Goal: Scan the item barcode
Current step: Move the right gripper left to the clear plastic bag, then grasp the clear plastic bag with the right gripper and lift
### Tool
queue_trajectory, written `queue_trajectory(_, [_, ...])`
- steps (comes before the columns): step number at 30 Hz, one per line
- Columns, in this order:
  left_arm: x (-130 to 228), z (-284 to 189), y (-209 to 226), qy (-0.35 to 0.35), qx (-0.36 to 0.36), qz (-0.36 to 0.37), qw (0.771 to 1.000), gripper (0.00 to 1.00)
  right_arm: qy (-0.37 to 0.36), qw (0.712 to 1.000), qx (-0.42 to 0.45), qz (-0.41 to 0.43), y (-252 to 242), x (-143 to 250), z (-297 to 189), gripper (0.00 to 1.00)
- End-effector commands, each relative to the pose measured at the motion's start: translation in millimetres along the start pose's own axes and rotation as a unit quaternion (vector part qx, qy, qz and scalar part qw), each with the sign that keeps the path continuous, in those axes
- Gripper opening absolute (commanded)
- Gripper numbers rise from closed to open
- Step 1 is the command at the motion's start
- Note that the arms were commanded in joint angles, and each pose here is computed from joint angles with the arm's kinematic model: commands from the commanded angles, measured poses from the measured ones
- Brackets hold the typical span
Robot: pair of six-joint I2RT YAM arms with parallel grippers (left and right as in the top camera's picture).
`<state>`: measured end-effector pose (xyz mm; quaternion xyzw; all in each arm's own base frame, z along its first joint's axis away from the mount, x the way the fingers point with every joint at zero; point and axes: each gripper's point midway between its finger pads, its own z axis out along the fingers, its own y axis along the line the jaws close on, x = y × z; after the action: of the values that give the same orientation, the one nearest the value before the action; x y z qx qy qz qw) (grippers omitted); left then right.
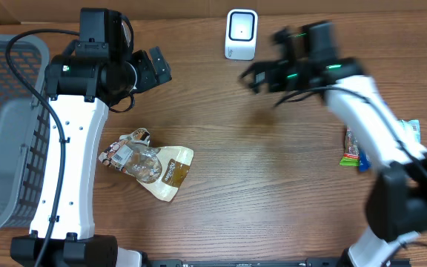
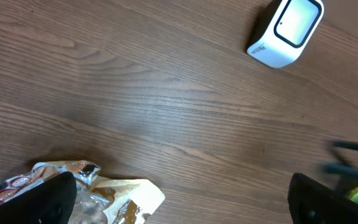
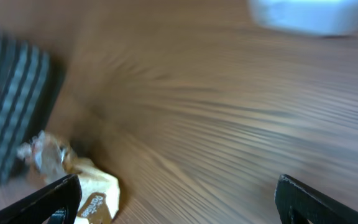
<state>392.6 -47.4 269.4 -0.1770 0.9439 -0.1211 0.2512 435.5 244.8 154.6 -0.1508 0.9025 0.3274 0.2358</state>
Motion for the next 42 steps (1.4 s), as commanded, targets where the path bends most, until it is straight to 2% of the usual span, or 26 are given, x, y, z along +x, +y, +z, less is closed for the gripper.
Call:
queue_trajectory(1, [-1.4,3.4,0.0,0.000,-0.003,-0.001,1.000,1.00,0.038,0.996,-0.062,-0.048,32.4,22.2,50.0,1.00])
queue_trajectory(7, [-1.4,3.4,0.0,0.000,-0.003,-0.001,1.000,1.00,0.068,0.974,-0.184,-0.113,91.8,55.3,96.3,1.00])
queue_trajectory(14, [-1.4,3.4,0.0,0.000,-0.003,-0.001,1.000,0.99,0.088,0.961,-0.206,-0.163,135.6,90.4,130.3,0.98])
queue_trajectory(22, [-1.4,3.4,0.0,0.000,-0.003,-0.001,1.000,1.00,0.086,0.968,-0.105,-0.209,151.8,117.5,161.4,0.89])
queue_trajectory(26, [-1.4,3.4,0.0,0.000,-0.003,-0.001,1.000,1.00,0.083,0.970,-0.040,-0.224,147.8,131.5,178.3,0.88])
queue_trajectory(30, [-1.4,3.4,0.0,0.000,-0.003,-0.001,1.000,1.00,0.078,0.969,0.009,-0.233,138.4,139.2,189.8,0.82])
queue_trajectory(33, [-1.4,3.4,0.0,0.000,-0.003,-0.001,1.000,1.00,0.055,0.978,0.065,-0.192,122.3,128.7,190.0,0.72])
queue_trajectory(34, [-1.4,3.4,0.0,0.000,-0.003,-0.001,1.000,1.00,0.045,0.979,0.089,-0.179,114.4,123.8,188.9,0.63])
queue_trajectory(35, [-1.4,3.4,0.0,0.000,-0.003,-0.001,1.000,1.00,0.030,0.979,0.123,-0.162,102.7,117.1,186.7,0.58])
queue_trajectory(39, [-1.4,3.4,0.0,0.000,-0.003,-0.001,1.000,1.00,-0.010,0.970,0.225,-0.088,63.9,103.6,173.6,0.59])
queue_trajectory(42, [-1.4,3.4,0.0,0.000,-0.003,-0.001,1.000,1.00,0.002,0.967,0.249,-0.052,47.9,108.7,167.0,0.65])
